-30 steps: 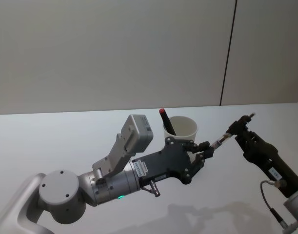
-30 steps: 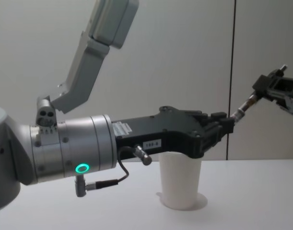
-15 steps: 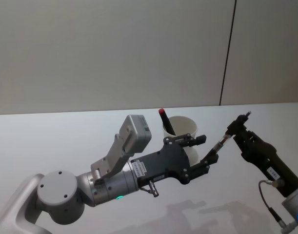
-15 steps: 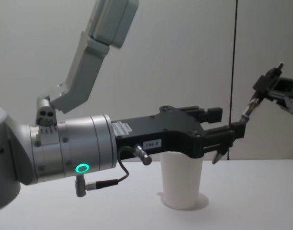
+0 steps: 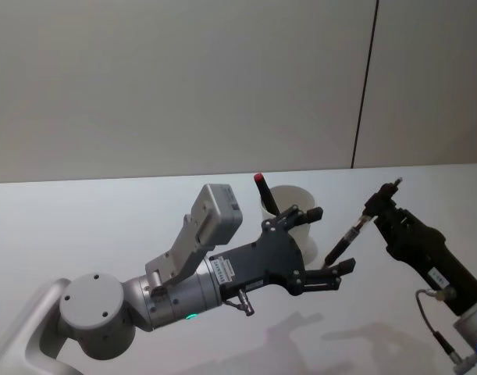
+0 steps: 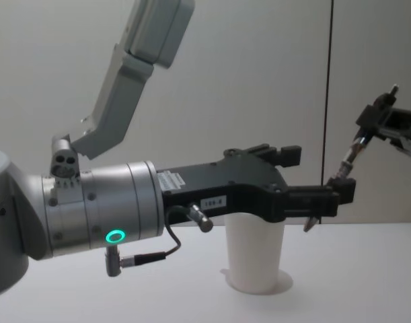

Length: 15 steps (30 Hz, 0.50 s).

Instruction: Place the pen into the pen holder.

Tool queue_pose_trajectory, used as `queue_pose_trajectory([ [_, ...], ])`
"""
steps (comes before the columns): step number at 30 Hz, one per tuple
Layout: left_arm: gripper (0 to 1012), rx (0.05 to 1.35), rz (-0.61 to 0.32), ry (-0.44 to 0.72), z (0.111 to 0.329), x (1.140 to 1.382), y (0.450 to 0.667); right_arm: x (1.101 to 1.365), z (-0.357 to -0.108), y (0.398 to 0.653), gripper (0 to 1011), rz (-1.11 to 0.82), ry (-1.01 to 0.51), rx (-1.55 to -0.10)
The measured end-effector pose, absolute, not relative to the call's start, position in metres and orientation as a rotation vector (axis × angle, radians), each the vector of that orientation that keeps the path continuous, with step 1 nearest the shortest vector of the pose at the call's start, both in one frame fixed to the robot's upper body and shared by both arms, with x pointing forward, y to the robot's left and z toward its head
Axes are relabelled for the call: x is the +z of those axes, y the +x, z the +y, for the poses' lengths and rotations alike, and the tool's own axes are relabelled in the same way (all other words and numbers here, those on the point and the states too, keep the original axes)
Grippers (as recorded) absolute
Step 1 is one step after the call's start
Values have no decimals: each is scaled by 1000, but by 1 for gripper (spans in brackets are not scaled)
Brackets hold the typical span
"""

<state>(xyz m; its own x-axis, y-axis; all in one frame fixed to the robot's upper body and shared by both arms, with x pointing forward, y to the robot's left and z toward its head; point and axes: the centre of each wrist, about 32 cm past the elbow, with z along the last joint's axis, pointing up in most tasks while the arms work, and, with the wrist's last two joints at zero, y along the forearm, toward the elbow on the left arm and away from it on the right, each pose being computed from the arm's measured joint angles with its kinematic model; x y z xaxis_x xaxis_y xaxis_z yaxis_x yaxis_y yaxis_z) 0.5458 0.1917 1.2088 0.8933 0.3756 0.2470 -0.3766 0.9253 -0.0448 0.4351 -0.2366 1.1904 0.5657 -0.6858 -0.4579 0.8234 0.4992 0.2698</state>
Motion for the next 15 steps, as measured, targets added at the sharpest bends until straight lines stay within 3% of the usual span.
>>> queue_pose_trajectory([
  [15,1000,391,-255,4,192,1209,546,1203,-256,451,153,150,394,-950],
])
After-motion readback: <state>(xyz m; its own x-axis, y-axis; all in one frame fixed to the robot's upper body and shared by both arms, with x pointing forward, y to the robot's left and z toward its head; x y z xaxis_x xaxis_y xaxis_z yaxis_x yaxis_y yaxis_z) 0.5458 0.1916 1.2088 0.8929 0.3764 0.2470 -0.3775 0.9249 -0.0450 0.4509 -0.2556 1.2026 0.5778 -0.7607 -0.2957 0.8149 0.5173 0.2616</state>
